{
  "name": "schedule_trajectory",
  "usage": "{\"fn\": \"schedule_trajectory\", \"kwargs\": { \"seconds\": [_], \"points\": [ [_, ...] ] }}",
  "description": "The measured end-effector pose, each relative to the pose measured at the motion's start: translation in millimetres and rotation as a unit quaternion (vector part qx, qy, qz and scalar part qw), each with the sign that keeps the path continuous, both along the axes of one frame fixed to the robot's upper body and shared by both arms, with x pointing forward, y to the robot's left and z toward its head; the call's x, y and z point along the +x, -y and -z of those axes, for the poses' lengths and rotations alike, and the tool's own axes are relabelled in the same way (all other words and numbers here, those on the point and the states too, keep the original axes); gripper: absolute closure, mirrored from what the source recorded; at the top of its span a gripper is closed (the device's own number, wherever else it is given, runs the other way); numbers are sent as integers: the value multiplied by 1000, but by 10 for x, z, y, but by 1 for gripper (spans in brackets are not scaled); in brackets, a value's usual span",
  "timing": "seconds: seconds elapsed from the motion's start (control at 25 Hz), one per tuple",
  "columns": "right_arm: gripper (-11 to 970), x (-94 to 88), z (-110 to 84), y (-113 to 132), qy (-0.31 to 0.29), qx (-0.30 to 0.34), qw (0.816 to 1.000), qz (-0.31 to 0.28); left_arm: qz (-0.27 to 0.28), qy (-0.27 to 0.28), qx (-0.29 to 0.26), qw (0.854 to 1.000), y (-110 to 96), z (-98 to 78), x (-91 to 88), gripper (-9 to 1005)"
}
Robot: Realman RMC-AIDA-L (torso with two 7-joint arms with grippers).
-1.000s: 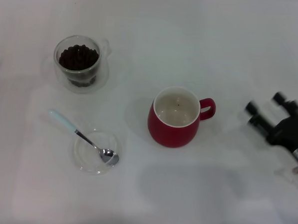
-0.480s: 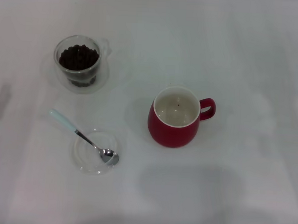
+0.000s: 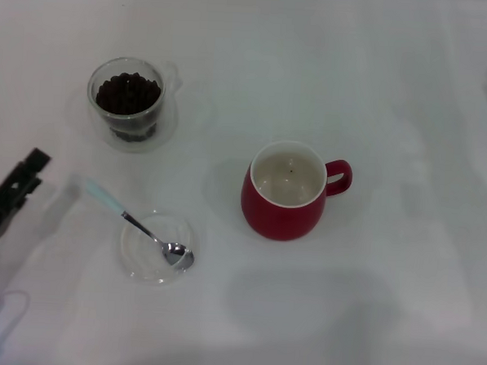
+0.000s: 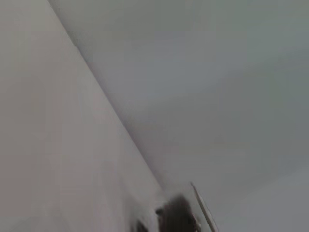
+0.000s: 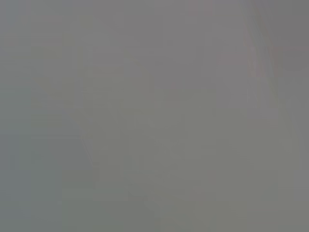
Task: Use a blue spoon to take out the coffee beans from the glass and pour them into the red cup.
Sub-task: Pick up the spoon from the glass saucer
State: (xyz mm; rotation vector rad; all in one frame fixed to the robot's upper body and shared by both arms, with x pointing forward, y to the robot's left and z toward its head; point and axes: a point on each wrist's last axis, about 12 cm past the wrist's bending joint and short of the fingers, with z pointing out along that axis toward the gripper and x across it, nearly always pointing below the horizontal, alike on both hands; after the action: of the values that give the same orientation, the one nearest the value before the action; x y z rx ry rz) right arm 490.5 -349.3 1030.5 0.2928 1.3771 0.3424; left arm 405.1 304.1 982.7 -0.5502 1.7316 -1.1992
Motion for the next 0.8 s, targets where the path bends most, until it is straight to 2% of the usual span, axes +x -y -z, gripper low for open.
{"fn": "schedule_trajectory", "kwargs": {
  "seconds": [0.2,0.56,0.8],
  "points": [
    [115,56,-7,-71,-1,3,1000,-12,48,-13,19,999,92,8,138,137],
    [116,-11,28,-45,-7,5,1000,-6,95,-27,43,994,152,24,228,182],
    [116,-11,28,-43,-8,6,1000,-5,105,-34,49,993,169,38,237,222]
  ]
}}
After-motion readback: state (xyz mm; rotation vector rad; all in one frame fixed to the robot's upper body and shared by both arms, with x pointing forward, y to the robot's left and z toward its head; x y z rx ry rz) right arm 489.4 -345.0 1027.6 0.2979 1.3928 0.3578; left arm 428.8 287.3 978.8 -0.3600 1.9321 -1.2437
